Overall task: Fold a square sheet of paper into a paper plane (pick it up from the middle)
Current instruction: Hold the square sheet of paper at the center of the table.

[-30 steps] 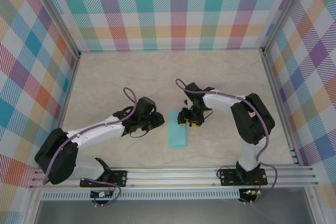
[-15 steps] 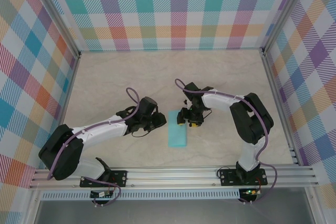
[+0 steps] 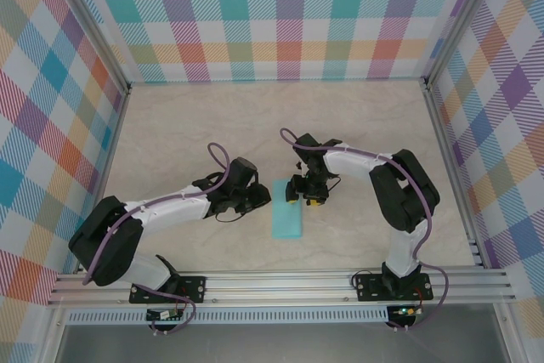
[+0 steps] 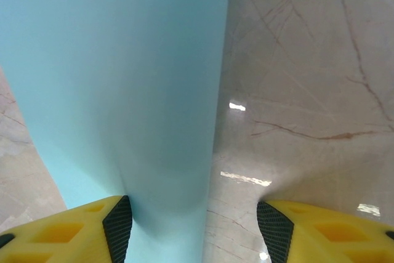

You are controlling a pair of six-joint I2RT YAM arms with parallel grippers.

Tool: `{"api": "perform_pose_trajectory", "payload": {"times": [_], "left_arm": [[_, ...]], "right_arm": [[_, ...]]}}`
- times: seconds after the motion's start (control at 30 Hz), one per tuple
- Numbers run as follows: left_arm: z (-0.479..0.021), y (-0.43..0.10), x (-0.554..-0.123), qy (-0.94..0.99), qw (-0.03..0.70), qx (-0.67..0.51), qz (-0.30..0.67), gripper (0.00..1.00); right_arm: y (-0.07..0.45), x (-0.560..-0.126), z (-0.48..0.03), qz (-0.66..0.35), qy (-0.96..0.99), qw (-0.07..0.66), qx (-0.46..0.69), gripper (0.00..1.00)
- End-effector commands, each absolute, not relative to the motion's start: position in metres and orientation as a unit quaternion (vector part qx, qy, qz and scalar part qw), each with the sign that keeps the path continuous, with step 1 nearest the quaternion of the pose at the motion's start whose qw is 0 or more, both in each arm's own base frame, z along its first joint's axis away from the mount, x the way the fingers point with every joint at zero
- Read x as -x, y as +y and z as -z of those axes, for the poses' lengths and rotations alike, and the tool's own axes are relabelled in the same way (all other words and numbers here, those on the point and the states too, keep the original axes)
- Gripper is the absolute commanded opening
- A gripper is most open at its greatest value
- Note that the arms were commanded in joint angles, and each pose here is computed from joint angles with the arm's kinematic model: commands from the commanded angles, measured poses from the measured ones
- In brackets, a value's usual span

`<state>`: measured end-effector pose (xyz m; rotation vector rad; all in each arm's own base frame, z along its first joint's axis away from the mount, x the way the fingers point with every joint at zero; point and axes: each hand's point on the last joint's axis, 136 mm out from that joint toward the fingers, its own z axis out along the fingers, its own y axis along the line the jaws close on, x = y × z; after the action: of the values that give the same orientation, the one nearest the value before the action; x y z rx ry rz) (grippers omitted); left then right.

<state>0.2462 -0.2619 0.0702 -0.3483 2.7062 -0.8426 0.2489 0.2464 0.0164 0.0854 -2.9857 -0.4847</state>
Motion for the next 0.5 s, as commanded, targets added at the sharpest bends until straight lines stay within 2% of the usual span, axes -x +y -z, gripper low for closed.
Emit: {"api": "perform_pose_trajectory", "payload": {"times": [0.0,0.23,0.47], "left_arm": [[-0.078,-0.271,-0.248,0.933,0.144,0.118,0.308,0.23],[-0.073,-0.279,-0.248,0.929,0.133,0.12,0.324,0.22],[-0.062,-0.298,-0.254,0.92,0.11,0.125,0.353,0.01]], "right_arm": [[0.211,-0.235,0.03,0.065,-0.994,0.085,-0.02,0.62],[0.206,-0.233,0.033,0.052,-0.995,0.087,-0.013,0.62],[0.204,-0.231,0.036,0.049,-0.995,0.09,-0.012,0.62]]}}
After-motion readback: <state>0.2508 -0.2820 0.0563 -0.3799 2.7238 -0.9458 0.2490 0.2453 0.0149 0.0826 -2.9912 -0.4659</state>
